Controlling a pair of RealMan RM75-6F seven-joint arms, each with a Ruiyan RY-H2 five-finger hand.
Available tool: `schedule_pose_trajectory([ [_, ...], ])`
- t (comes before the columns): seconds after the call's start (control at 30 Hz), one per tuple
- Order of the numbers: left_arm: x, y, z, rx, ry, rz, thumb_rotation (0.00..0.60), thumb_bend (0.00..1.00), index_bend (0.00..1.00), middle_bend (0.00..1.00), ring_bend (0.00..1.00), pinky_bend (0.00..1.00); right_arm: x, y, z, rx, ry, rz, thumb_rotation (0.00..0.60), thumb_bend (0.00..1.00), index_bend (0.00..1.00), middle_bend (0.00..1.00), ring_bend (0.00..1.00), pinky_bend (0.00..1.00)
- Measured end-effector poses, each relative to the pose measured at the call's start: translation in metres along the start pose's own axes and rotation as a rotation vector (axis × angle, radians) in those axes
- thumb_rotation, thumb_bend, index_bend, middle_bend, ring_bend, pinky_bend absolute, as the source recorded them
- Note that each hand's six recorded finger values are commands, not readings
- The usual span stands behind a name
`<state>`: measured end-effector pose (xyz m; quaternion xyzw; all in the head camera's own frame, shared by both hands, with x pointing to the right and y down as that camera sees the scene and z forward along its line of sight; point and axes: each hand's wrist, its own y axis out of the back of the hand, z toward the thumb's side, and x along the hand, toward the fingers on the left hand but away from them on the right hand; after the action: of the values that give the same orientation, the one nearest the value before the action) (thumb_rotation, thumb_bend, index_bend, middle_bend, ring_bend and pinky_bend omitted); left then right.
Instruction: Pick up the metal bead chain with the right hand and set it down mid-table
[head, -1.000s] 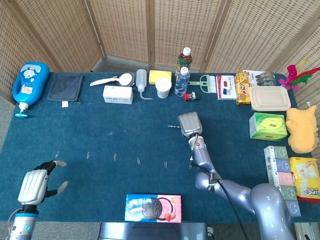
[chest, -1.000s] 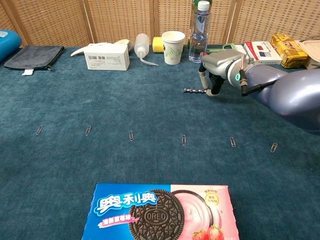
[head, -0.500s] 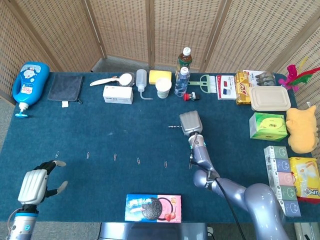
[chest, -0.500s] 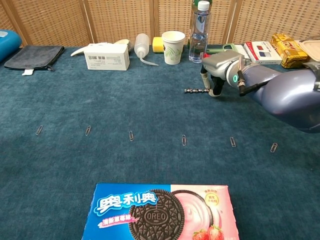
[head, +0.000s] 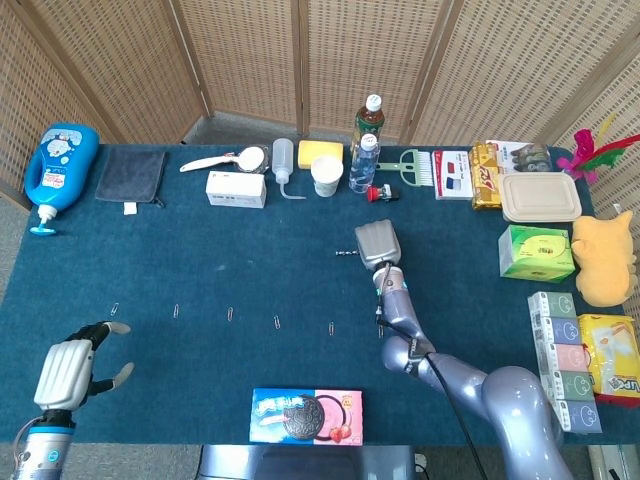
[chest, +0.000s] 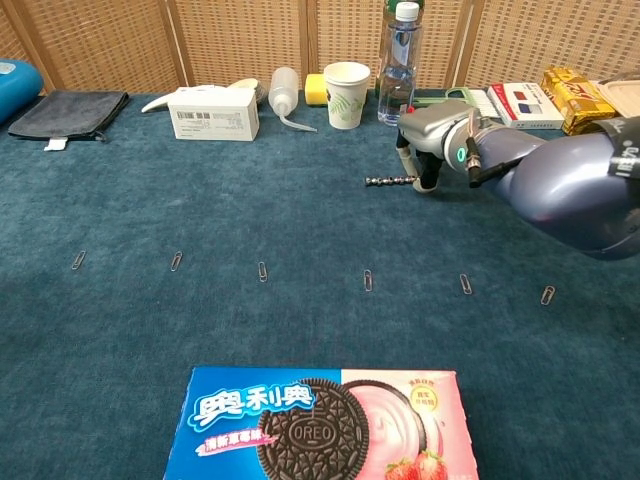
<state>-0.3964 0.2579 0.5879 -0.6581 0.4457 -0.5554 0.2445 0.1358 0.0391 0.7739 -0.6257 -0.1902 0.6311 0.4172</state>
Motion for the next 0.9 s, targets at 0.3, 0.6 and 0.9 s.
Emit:
schedule_pose_trajectory([
  [0.3, 0.0000, -0.0012, -0.0028, -0.002, 0.005, -0.002, 0.600, 0.39, 0.34, 0.34, 0.30, 0.39, -0.0015, -0.0002, 0.0036, 0.007, -0.005, 0.008, 0.600, 0.39, 0.56, 0.75, 0.90, 0.73],
  [0.6, -0.0008, -0.0002, -0.0054, -0.004, 0.010, 0.003, 0.600, 0.39, 0.33, 0.34, 0.30, 0.39, -0.0024, 0.0023, 0.0038, 0.001, -0.018, 0.012, 0.600, 0.42, 0.60, 0.76, 0.91, 0.73],
  [0.9, -0.0033, 0.0018, -0.0082, -0.004, 0.015, 0.010, 0.600, 0.39, 0.33, 0.34, 0.30, 0.39, -0.0016, 0.0026, 0.0056, -0.017, -0.021, 0.024, 0.600, 0.47, 0.64, 0.76, 0.91, 0.73],
])
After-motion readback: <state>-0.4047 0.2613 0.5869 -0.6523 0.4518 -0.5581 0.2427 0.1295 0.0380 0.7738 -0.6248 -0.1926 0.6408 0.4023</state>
